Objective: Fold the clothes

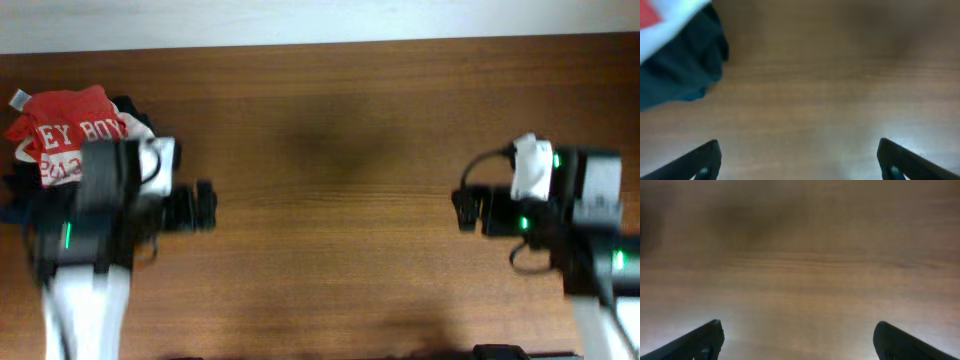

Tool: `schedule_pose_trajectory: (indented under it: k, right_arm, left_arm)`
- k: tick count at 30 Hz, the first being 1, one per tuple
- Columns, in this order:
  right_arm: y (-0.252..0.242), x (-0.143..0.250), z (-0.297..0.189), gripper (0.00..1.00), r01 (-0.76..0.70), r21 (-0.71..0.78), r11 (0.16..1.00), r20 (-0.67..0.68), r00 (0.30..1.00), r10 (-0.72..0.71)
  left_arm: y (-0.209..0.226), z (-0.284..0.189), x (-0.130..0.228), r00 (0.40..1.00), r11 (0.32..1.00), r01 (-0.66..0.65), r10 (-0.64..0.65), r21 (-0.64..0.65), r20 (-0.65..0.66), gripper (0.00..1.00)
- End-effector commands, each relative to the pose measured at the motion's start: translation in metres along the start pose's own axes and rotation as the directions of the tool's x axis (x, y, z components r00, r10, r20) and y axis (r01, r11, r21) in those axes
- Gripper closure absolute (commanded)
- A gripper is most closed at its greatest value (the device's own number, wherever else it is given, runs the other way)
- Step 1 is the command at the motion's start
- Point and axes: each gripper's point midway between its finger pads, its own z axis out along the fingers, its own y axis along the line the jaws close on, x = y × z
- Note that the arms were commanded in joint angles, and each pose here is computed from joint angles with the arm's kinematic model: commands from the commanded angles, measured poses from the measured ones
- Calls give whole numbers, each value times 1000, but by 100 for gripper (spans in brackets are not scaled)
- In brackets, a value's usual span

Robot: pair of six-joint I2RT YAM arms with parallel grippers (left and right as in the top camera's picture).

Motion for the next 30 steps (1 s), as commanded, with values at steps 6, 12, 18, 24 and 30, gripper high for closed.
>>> schedule_pose_trajectory:
  k: [6, 12, 18, 24, 30]
  right_arm:
    - [-8, 37, -39, 1, 12, 78, 997, 156, 987, -24]
    - [-7, 37, -42, 1, 15, 77, 997, 171, 985, -28]
    - [-7, 37, -42, 1, 14, 77, 997, 168, 985, -27]
    - [-8, 37, -45, 1, 16, 91, 996, 184, 982, -33]
    - [-3, 25, -62, 1, 54, 91, 994, 383, 920, -85]
  left_arm:
    - [-6, -55, 52, 932, 999, -41, 39, -2, 360, 1]
    - [-9, -82, 68, 893, 999, -54, 50, -5, 447, 1]
    - [-9, -78, 78, 910, 999, -48, 46, -4, 411, 1]
    - [-9, -78, 78, 912, 999, -48, 45, -4, 408, 1]
    - [-9, -78, 78, 912, 999, -48, 45, -4, 408, 1]
